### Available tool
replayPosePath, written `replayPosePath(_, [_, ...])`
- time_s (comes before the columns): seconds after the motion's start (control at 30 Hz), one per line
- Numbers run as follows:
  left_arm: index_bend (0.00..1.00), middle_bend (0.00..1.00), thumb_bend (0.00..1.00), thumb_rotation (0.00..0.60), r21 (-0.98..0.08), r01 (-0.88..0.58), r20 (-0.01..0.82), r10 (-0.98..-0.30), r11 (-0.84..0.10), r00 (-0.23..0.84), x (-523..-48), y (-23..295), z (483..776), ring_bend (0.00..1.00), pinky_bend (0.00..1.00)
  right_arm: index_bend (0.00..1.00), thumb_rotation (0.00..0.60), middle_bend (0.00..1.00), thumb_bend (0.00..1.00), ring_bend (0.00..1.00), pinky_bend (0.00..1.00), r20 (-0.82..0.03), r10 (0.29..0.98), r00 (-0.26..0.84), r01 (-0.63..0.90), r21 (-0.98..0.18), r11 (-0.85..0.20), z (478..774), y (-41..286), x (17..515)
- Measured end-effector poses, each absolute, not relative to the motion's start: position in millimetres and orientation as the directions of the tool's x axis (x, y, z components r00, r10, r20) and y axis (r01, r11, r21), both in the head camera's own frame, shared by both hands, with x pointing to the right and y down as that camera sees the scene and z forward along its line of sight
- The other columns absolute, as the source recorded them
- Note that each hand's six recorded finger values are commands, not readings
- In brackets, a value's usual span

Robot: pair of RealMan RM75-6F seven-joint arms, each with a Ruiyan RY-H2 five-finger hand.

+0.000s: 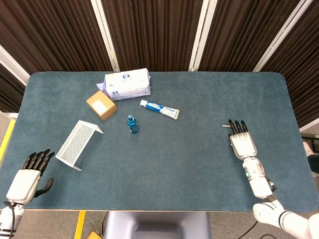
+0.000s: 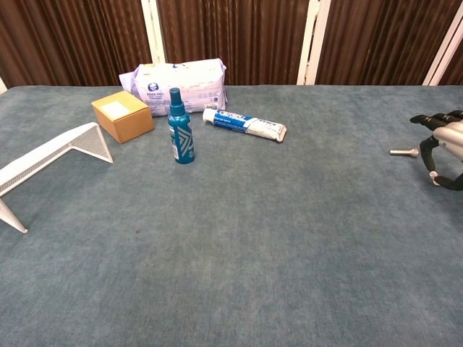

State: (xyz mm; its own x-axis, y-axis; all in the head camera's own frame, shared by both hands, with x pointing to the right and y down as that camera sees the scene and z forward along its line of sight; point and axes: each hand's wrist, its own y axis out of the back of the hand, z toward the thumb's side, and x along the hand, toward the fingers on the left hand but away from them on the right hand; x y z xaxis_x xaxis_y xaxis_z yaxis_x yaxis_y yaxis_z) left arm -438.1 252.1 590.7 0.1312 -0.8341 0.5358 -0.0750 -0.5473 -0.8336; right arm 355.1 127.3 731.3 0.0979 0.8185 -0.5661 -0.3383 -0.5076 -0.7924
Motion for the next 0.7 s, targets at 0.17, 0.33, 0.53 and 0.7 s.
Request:
replayPosePath(0.17, [0.0, 0.0, 0.46, 0.6, -0.832, -0.072, 0.538, -0.832, -0.55, 0.131, -437, 252, 592, 0.0, 0.04, 0.69, 0.6, 0.1, 0.46, 0.0, 0.18, -0.568, 0.82, 0.07, -0.231, -0.809, -0.541, 730, 128, 364])
replayPosePath(0.33, [0.0, 0.0, 0.45, 0.6, -0.833, -0.07, 0.538, -0.833, -0.549, 0.132, -437, 252, 592, 0.0, 0.04, 0.69, 0.6, 0.11, 0.46, 0.0, 0.18, -0.566, 0.822, 0.056, -0.181, -0.816, -0.549, 728, 128, 369])
replayPosePath(0.53, [0.0, 0.0, 0.46, 0.6, -0.832, -0.069, 0.54, -0.831, -0.551, 0.134, -437, 253, 593, 0.0, 0.04, 0.68, 0.6, 0.12, 0.46, 0.01, 0.19, -0.565, 0.824, 0.045, -0.139, -0.82, -0.555, 728, 129, 372])
replayPosePath(0.7, [0.0, 0.0, 0.46, 0.6, -0.831, -0.068, 0.542, -0.83, -0.553, 0.133, -437, 253, 593, 0.0, 0.04, 0.68, 0.6, 0.12, 0.46, 0.02, 0.2, -0.572, 0.82, 0.014, 0.007, -0.82, -0.572, 730, 131, 379])
